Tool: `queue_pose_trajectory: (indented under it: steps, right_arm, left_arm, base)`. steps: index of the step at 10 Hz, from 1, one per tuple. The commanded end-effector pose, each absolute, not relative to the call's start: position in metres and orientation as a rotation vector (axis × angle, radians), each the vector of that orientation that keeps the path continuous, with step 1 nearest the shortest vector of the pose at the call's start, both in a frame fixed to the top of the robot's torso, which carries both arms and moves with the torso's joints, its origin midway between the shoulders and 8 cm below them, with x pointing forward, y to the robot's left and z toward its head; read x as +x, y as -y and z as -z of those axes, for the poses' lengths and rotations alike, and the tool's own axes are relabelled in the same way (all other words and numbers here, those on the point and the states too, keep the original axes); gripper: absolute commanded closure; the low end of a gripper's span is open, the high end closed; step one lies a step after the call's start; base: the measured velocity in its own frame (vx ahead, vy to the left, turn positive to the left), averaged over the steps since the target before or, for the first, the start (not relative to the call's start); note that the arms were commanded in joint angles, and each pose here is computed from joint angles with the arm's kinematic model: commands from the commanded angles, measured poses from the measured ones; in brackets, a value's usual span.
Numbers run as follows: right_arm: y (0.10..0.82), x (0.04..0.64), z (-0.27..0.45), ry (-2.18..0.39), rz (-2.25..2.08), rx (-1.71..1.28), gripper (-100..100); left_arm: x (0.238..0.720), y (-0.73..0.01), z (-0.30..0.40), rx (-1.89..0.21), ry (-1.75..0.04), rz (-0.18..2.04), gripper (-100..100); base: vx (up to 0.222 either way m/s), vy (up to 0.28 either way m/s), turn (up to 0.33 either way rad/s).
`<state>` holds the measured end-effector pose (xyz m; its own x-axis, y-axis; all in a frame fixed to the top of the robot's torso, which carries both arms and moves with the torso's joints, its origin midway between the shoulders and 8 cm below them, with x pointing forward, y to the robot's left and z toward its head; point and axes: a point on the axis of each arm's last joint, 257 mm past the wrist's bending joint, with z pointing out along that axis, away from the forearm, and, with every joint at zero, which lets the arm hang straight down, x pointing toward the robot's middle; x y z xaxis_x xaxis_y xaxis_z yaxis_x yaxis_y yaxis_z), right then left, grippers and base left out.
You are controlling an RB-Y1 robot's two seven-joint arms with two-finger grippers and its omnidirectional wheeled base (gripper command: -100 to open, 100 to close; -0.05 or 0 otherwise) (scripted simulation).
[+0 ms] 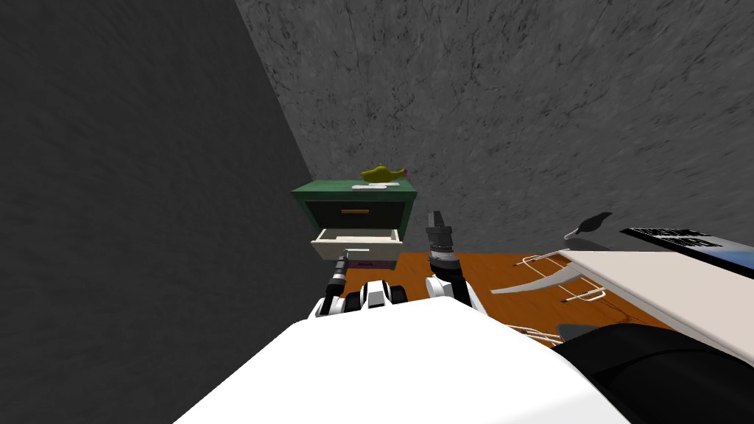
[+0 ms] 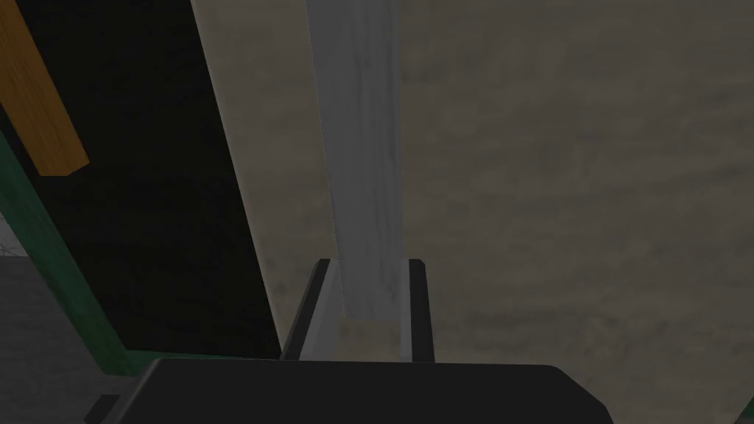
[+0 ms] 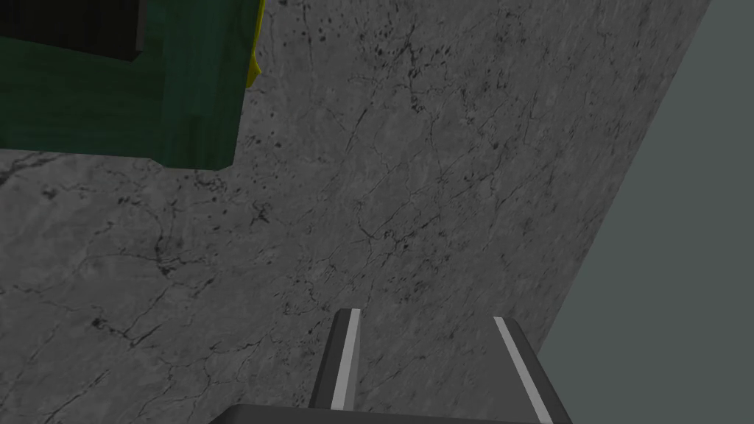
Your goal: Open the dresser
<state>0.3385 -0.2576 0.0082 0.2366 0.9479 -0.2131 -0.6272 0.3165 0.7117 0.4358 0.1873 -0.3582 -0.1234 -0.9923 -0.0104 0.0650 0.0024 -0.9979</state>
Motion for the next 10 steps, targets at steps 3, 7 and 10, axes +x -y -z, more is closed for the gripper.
queue_pose_trajectory:
  steps: [3,7,10]
  right_arm:
    - [0.258,0.338,-0.008,-0.701,-1.156,0.548,0]
    - [0.258,0.338,-0.008,-0.701,-1.156,0.548,0]
    - [0.258,0.338,-0.008,-0.701,-1.156,0.548,0]
  left_arm:
    - [0.458,-0.183,0.342,-1.09,-1.258,1.331,-100]
    - [0.486,-0.178,0.32,-1.087,-1.262,1.336,-100]
    - [0.506,-0.174,0.302,-1.085,-1.265,1.34,-100]
  base:
    - [-0.074,0.007,0.017]
    - [-0.05,0.002,0.017]
    - [-0.075,0.004,0.012]
